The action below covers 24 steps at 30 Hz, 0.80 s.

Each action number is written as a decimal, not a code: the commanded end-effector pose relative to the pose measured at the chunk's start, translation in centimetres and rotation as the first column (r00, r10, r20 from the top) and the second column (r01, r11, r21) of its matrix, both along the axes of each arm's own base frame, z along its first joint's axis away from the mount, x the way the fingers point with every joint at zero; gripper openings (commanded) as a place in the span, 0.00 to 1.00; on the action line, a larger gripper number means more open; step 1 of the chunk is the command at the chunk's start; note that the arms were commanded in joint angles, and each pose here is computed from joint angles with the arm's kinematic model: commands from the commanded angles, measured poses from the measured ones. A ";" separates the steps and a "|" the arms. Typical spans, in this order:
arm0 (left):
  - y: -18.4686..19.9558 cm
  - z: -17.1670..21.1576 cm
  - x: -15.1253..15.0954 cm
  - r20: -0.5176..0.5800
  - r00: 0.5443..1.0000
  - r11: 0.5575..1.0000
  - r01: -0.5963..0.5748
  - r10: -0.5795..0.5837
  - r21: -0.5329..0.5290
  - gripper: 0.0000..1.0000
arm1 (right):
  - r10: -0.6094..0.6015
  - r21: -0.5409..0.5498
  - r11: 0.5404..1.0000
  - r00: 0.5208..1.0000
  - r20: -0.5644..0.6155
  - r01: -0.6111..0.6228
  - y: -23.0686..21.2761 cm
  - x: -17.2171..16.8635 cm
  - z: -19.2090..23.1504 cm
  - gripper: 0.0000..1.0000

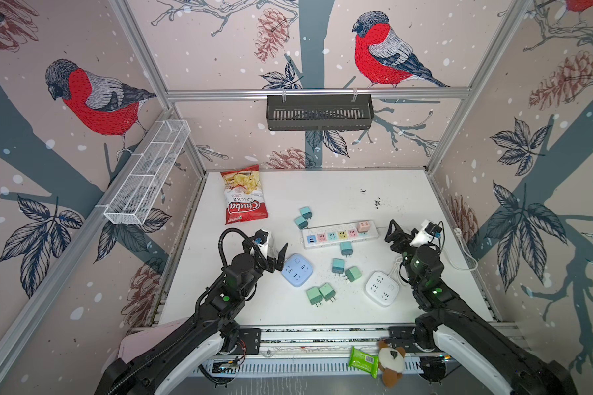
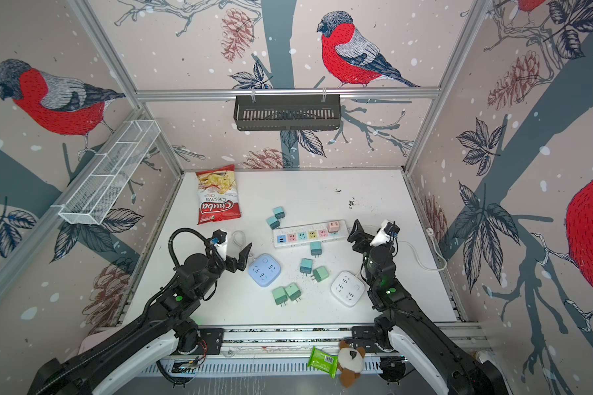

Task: Insert the plug
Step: 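Open the left gripper and withdraw it while the right reaches toward teal adapters, then lower the right gripper onto a teal adapter beside the strip and close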

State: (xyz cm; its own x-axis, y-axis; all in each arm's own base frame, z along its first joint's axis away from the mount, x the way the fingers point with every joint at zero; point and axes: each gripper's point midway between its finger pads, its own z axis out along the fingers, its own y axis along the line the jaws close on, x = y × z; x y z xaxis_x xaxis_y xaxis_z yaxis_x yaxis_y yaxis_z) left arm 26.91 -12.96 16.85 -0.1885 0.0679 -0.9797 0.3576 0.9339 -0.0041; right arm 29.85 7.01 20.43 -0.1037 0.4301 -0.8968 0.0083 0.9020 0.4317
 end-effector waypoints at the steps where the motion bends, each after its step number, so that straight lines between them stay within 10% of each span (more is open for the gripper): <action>1: 2.3 1.4 1.3 0.023 0.991 0.982 -0.125 0.130 -0.143 0.99 | 0.061 -0.055 0.996 0.996 -0.067 -0.065 3.1 -0.1 0.0 0.92; 7: 8.7 -1.8 1.0 0.013 0.885 0.839 -0.437 0.466 -0.325 0.98 | 0.175 -0.153 0.965 0.958 -0.228 -0.213 10.0 -0.3 -2.4 0.91; 10: 9.9 -3.0 1.8 -0.147 0.811 0.772 -0.585 0.566 -0.248 0.99 | 0.201 -0.191 0.944 0.928 -0.314 -0.269 12.1 -0.5 -4.6 0.90; 24: 6.9 -4.1 2.9 -0.200 0.876 0.857 -0.475 0.439 -0.198 0.99 | 0.297 -0.188 0.874 0.798 -0.524 -0.449 15.7 -1.5 -11.5 0.76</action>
